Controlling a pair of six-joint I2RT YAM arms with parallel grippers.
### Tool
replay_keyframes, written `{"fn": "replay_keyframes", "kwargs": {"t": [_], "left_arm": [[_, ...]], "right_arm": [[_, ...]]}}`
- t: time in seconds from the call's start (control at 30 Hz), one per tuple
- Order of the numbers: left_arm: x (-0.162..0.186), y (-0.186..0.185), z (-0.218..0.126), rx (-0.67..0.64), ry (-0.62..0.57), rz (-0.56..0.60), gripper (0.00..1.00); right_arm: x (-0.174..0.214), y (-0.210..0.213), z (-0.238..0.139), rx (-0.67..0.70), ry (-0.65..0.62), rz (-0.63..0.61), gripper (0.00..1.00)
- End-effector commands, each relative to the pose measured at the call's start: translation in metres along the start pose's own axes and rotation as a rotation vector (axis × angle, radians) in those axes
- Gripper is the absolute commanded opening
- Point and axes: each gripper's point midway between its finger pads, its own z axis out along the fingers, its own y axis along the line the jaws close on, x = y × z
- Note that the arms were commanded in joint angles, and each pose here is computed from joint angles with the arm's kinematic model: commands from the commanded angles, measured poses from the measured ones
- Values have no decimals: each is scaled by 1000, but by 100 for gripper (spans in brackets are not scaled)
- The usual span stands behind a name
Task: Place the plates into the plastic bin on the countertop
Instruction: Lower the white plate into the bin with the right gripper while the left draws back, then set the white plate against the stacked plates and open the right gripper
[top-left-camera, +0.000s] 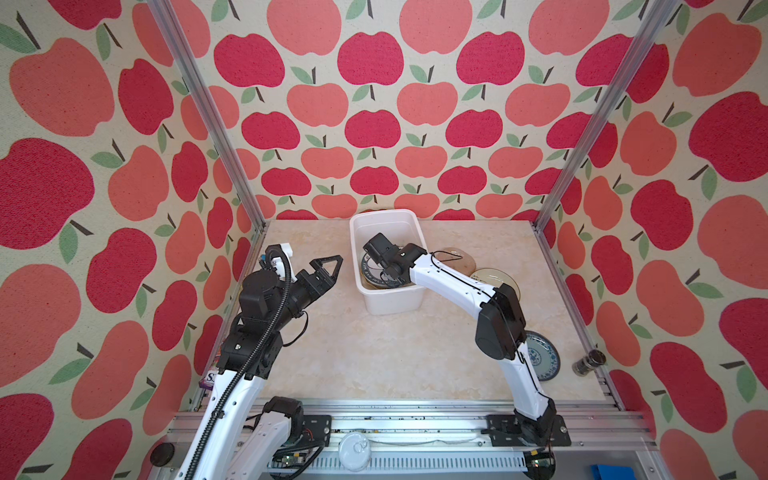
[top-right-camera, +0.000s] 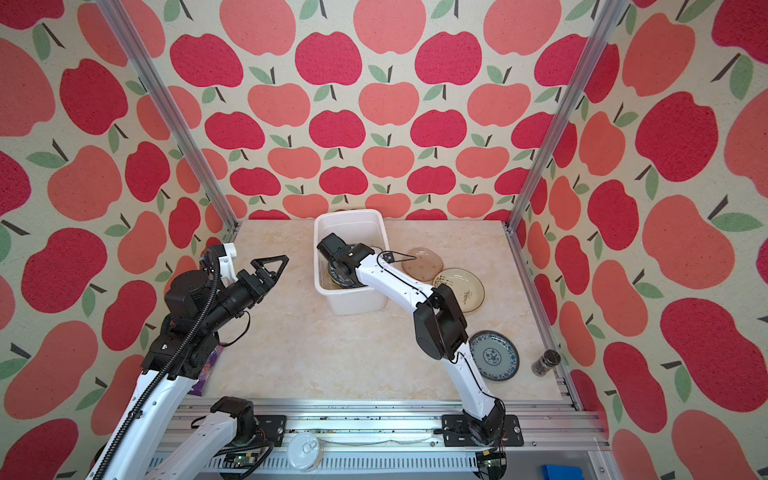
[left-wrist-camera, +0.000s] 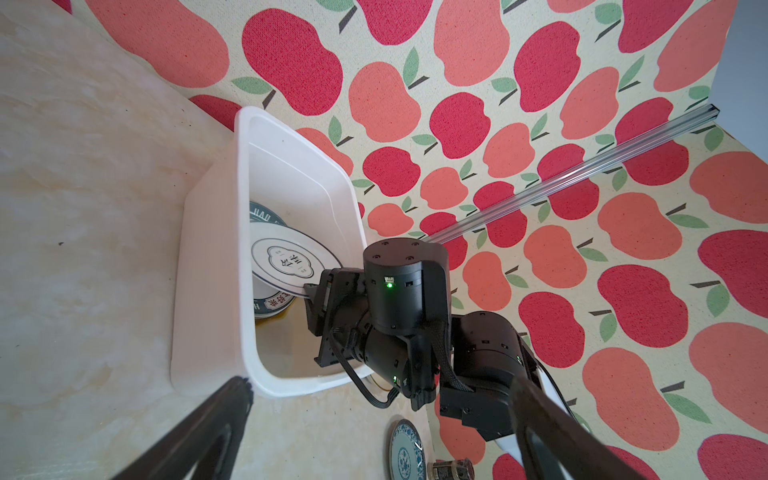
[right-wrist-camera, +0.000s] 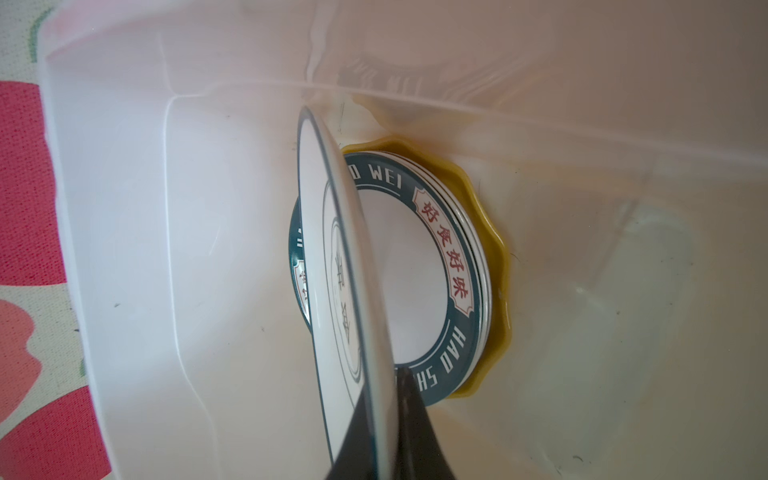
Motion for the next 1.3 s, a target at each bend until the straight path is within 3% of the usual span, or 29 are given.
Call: {"fn": "replay_keyframes", "kwargs": {"t": [0.0, 0.7, 1.27], "left_arm": [[4, 3, -4, -7, 22, -11, 99], [-4, 11, -9, -32, 8, -49, 99], [-10, 16, -18, -45, -4, -66, 99]], "right_arm": [[3, 0, 10, 5, 9, 21, 4], [11, -21, 32, 67, 32, 52, 14], [19, -31, 42, 101, 49, 83, 34]]}}
